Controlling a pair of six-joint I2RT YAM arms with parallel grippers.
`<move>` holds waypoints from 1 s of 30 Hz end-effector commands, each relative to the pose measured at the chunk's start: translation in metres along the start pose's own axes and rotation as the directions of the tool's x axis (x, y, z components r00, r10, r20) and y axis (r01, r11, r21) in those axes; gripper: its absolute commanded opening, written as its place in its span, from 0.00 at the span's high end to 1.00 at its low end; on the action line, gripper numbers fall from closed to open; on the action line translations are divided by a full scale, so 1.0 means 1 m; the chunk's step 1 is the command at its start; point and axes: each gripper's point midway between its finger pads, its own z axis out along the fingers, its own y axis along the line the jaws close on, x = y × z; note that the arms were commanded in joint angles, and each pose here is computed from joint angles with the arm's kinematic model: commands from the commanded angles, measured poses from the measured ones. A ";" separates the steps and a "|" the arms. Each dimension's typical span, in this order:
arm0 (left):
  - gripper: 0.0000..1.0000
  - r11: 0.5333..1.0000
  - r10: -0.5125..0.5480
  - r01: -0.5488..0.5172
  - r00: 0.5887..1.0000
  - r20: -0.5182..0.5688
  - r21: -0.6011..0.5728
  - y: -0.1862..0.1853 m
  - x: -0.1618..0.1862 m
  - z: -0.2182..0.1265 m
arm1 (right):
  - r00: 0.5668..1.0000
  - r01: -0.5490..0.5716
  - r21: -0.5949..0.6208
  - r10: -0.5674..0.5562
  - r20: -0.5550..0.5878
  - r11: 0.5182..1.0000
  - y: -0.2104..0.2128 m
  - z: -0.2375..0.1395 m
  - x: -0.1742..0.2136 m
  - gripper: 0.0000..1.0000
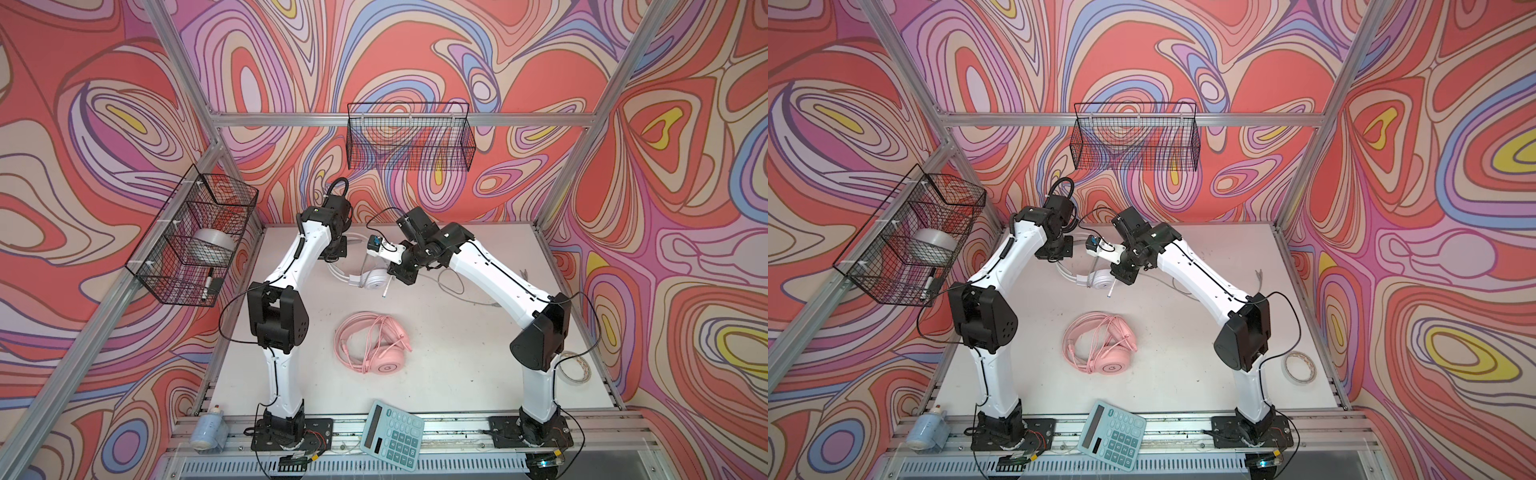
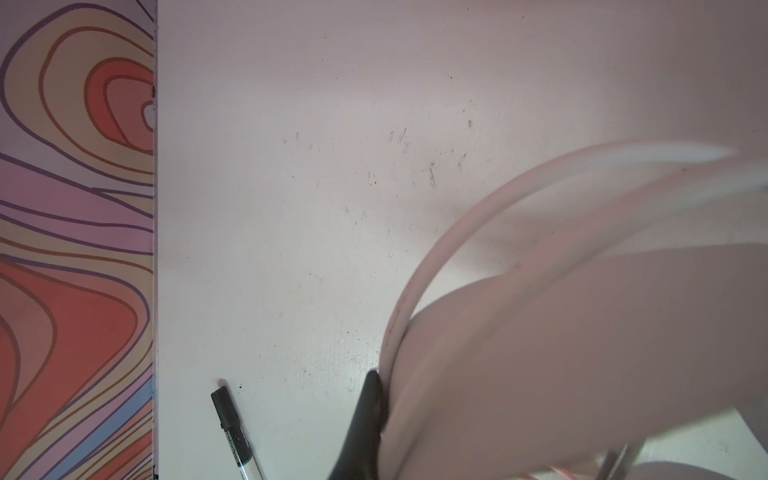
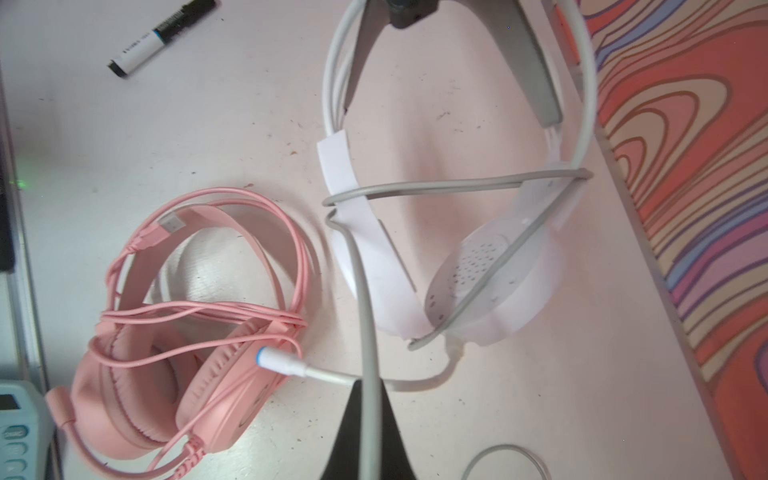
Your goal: Wrap the headphones
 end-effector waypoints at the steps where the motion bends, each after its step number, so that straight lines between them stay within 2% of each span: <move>1: 1.00 0.994 0.096 -0.095 0.995 -0.014 0.047 -0.014 0.004 -0.008 | 1.000 0.027 0.147 -0.025 -0.017 0.989 -0.030 0.010 -0.006 1.00; 4: 1.00 0.989 0.146 -0.146 0.989 -0.006 0.040 -0.019 0.005 -0.009 | 1.000 0.020 0.187 -0.019 -0.009 0.982 -0.039 0.014 -0.009 1.00; 12: 1.00 0.979 0.165 -0.165 0.986 0.007 0.122 -0.031 0.008 -0.017 | 0.997 -0.048 0.272 0.061 -0.039 0.961 -0.068 0.029 0.004 0.97; 17: 1.00 0.971 0.175 -0.174 0.985 0.012 0.165 -0.037 0.011 -0.020 | 0.991 -0.121 0.279 0.131 -0.020 0.953 -0.082 0.031 0.015 0.95; 21: 1.00 0.967 0.166 -0.168 0.986 0.030 0.192 -0.039 0.011 -0.027 | 0.981 -0.184 0.277 0.193 -0.008 0.943 -0.092 0.034 0.027 0.90; 30: 1.00 0.963 0.164 -0.171 0.985 0.053 0.207 -0.039 0.012 -0.034 | 0.950 -0.309 0.241 0.312 0.029 0.920 -0.109 0.040 0.048 0.89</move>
